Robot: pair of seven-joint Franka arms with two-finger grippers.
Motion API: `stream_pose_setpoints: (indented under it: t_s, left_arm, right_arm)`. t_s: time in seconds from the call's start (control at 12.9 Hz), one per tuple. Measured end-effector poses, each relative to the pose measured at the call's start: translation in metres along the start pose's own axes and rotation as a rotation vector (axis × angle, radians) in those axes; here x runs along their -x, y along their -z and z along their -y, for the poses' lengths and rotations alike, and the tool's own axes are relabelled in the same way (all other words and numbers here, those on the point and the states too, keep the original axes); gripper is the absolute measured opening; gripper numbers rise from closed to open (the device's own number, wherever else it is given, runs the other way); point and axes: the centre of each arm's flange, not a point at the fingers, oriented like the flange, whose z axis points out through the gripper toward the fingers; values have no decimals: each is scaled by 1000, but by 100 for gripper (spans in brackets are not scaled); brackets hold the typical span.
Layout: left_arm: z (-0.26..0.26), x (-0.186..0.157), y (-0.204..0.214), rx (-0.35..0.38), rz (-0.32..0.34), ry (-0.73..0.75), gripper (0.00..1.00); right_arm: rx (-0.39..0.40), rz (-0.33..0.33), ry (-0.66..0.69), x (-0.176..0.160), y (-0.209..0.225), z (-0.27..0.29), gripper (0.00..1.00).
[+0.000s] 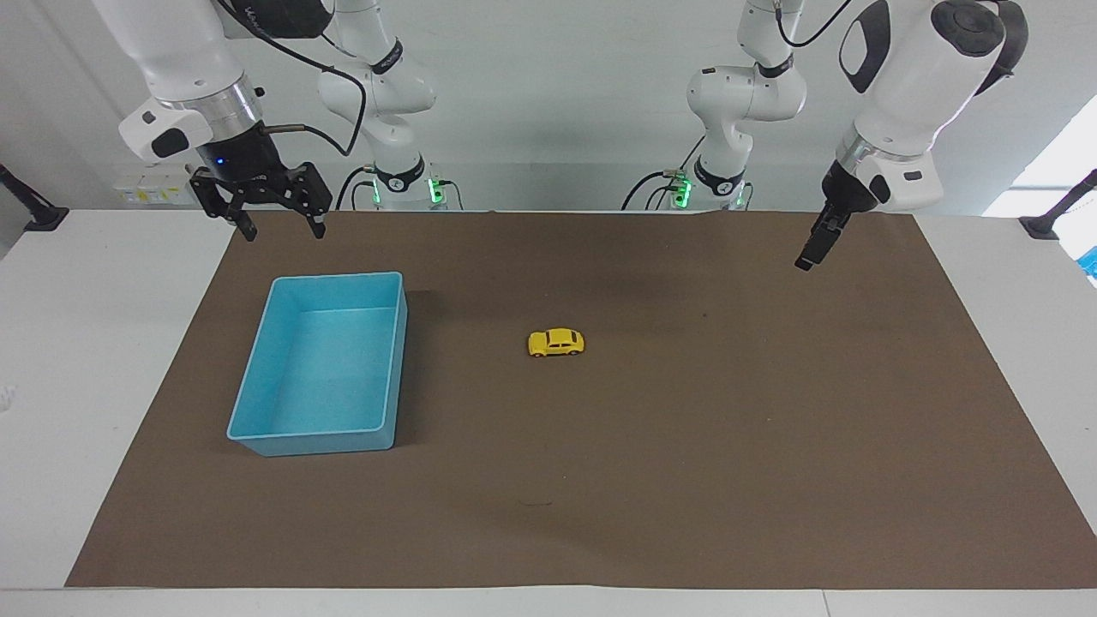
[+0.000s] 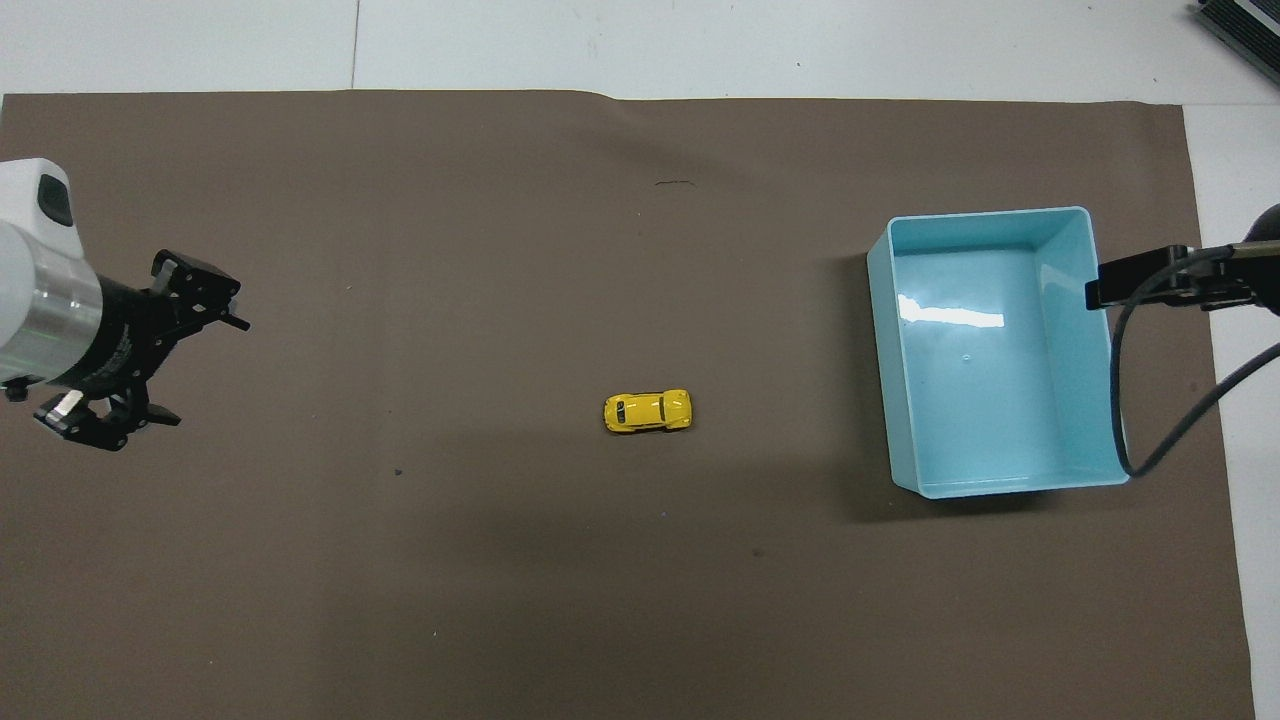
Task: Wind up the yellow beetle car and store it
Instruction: 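Move the left gripper toward the yellow toy car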
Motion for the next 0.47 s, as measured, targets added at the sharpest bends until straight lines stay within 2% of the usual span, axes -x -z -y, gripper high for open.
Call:
stream_pose_setpoints:
  t_s: [0.23,0.47]
  left_arm:
    - [-20,46,-6,15,-4,177,100]
    - [-35,64,-16,28,-5,284,100]
  right_arm:
    - [0,-1,0,0,0,0,100]
    - [0,-1,0,0,0,0,100]
